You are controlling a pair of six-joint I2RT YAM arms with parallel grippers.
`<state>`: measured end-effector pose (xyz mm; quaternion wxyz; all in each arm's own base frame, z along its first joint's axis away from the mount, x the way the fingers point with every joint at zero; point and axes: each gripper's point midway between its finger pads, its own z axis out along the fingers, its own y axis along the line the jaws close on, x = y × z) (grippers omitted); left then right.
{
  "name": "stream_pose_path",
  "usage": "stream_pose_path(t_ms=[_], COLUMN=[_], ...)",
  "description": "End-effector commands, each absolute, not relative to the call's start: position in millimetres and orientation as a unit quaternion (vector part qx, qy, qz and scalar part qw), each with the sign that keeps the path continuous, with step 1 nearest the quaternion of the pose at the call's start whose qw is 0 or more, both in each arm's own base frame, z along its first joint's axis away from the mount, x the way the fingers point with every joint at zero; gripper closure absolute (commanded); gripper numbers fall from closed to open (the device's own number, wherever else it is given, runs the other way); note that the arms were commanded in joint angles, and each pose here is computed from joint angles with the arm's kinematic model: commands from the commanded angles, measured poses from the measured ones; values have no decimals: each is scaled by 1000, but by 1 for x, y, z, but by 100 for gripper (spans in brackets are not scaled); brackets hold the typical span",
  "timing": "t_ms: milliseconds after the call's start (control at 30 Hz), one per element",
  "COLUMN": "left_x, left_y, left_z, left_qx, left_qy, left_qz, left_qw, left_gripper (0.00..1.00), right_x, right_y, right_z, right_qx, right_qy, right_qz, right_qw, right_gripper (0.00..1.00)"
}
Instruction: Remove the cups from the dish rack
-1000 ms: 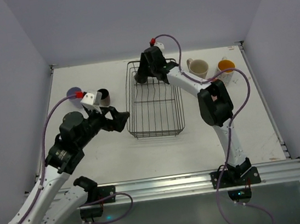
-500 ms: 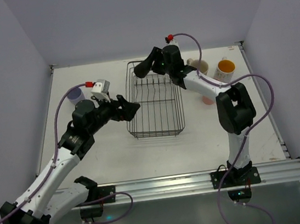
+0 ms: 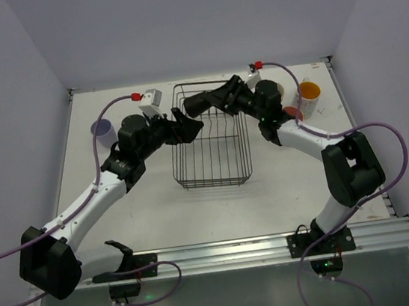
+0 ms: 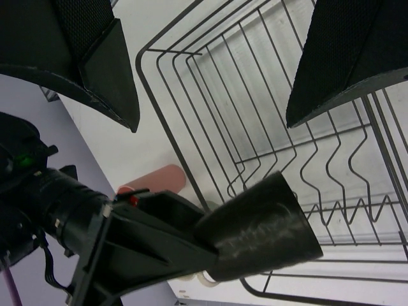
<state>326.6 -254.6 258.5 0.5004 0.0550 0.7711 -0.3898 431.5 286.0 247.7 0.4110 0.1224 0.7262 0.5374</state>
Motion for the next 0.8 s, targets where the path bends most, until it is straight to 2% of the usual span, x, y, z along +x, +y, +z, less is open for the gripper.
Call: stream_pose_path(t_ms=[0,300,500,567,600,667,700,767], left_x=[348,350,345,343,343,340,339,338], left_y=[-257,-256,-260,-264,-265,-264,-263,-258], left_z=[298,317,329,331,330,334,335,341], left_qx=[40,40,55,65,67,68,68,63], left_qy=[734,695,666,661,661,658,657,654], left_qz=[-401,-417,-438,-448,-449,-452,-452,-443], left_qw=[547,584,601,599,597,599,600,610], left_gripper=[0,14,33,41,51,65,77,89], right_x=[392,357,343,341,339,339,339,339], right_y=[290,294,305,309,313,317,318,320], right_z=[338,342,333,331,330,324,323,321], right_qx=[55,42,36,35,35,41,41,42], right_qy=[625,577,576,575,576,579,579,579], right_qz=[643,721,739,744,746,747,747,750], right_qw=[438,380,348,339,333,325,323,316], right_gripper=[67,67,66,66,66,66,66,64])
